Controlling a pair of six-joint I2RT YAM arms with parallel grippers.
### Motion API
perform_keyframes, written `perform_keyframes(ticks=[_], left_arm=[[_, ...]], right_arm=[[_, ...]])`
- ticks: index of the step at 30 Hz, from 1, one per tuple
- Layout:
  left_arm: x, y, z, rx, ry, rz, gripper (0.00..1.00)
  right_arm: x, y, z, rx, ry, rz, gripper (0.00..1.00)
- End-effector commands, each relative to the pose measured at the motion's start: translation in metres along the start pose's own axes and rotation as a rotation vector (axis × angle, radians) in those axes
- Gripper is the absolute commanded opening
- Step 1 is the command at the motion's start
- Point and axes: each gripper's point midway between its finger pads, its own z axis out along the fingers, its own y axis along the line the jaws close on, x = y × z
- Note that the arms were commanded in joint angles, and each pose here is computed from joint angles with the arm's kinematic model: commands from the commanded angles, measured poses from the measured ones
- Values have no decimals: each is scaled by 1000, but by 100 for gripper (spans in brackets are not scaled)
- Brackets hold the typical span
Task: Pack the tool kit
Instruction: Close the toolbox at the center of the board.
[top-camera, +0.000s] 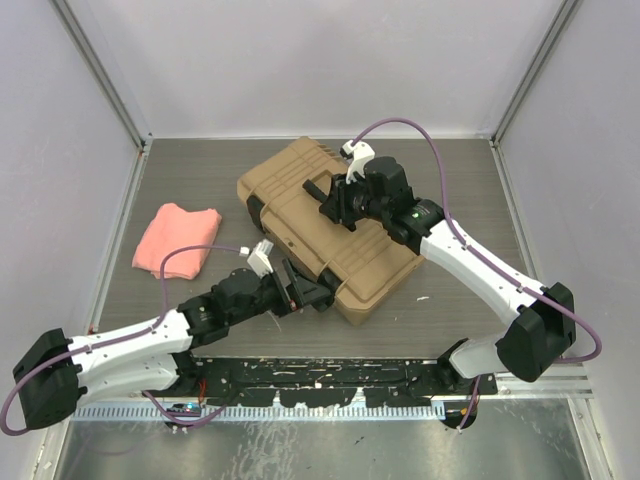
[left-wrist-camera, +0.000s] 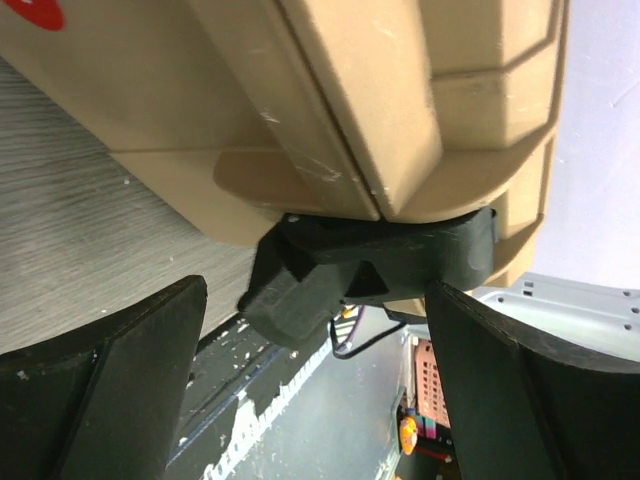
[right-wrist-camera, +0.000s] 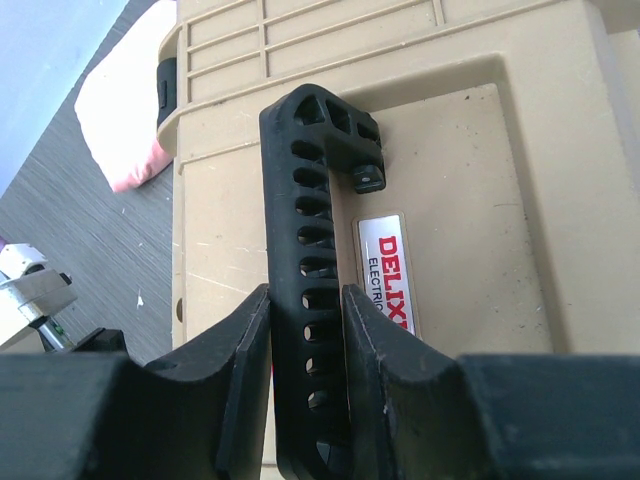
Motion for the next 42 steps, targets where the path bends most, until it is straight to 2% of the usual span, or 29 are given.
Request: perform_keyframes(ticks=[1,6,10,20,27,42], left_arm=[[-21,26,-3,-95,-122,29,94],[-22,23,-16,-64,-136,37,95],[-22,20,-27,-30,-141,45,91],[-12,32,-32,-24,-109,38,69],[-4,36,-23,-7,-83,17,60],[0,35,3,-43,-41,50,60]], right_arm=[[39,12,3,-2,119,145,13],[38,11,3,3,118,141,13],[39,10,4,6,119,140,13],[39,11,6,4,122,145,13],[38,11,6,2,122,148,13],[38,23,1,-57,134,169,13]])
